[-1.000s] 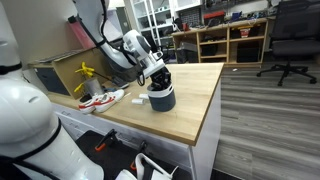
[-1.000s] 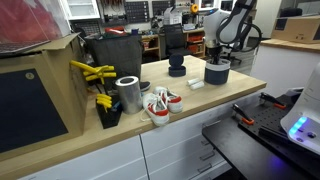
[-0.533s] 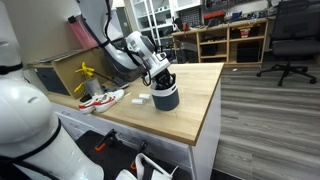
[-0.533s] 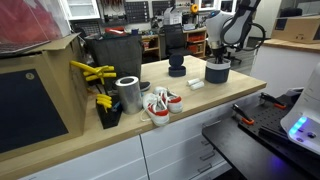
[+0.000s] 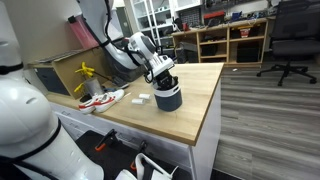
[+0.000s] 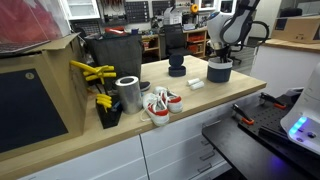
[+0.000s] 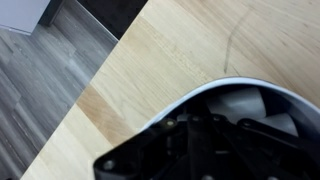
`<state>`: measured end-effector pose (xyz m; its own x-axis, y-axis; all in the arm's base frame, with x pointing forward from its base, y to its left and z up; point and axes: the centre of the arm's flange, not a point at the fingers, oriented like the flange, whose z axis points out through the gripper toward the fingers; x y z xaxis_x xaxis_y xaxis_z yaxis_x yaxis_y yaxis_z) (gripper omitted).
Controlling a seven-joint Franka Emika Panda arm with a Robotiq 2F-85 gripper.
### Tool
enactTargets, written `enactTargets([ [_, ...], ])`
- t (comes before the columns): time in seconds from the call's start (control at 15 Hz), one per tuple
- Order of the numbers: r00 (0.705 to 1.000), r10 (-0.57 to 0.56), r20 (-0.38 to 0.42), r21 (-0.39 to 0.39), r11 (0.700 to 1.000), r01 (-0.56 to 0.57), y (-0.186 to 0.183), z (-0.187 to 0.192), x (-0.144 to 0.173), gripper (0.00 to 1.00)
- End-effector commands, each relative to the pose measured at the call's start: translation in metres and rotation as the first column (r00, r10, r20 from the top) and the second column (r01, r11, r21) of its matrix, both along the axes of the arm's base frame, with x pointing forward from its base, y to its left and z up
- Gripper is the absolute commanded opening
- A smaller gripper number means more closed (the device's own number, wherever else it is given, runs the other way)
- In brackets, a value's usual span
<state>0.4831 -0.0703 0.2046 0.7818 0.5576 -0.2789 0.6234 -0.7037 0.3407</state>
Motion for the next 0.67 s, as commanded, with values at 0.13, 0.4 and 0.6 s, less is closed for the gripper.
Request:
enactTargets([
  [0.13,0.999,-0.037,0.008,0.050,0.998,0.037,0.002,0.019,0.002,0.00],
  [0.4,0.999,-0.039,0.001,0.099,0.994,0.039,0.007,0.030,0.004,0.00],
  [0.6,0.997,-0.070,0.029,0.137,0.988,0.066,0.009,0.046,0.009,0.00],
])
